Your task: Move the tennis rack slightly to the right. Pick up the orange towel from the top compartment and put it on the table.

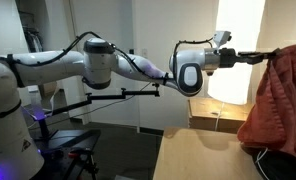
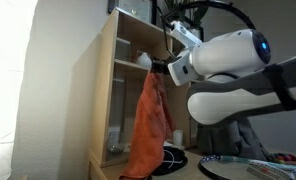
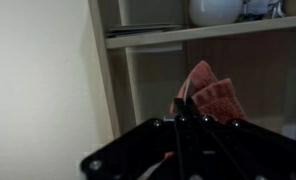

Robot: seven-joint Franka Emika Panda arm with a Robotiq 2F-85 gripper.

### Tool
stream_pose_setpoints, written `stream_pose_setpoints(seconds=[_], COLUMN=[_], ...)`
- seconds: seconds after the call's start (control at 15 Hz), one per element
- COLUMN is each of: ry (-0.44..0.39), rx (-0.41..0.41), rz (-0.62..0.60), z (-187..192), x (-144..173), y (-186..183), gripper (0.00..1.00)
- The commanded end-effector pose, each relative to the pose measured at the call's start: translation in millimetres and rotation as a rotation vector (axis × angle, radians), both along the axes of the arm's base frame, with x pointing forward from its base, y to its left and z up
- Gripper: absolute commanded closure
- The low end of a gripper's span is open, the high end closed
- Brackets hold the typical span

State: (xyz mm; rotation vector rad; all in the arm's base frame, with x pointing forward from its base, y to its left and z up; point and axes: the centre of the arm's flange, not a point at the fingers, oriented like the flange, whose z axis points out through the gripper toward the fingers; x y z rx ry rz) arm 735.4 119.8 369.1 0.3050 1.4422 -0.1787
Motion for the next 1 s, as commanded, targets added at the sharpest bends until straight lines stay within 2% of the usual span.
stream_pose_setpoints(seconds=[0.0,0.47,0.73,0.87,0.93], ry=[0.025,0.176,0.253,0.274,0.309], rx=[0.004,0.015,0.051,0.067,0.061], rz=[-0.039,-0.073,-0.087,-0.061,-0.079], z=[-72,-161,-211,-224,-178], x=[-49,-93,-108,-110,-104], y=[3,29,23,24,36], gripper=[0.98,0.98,0.99,0.99,0.96])
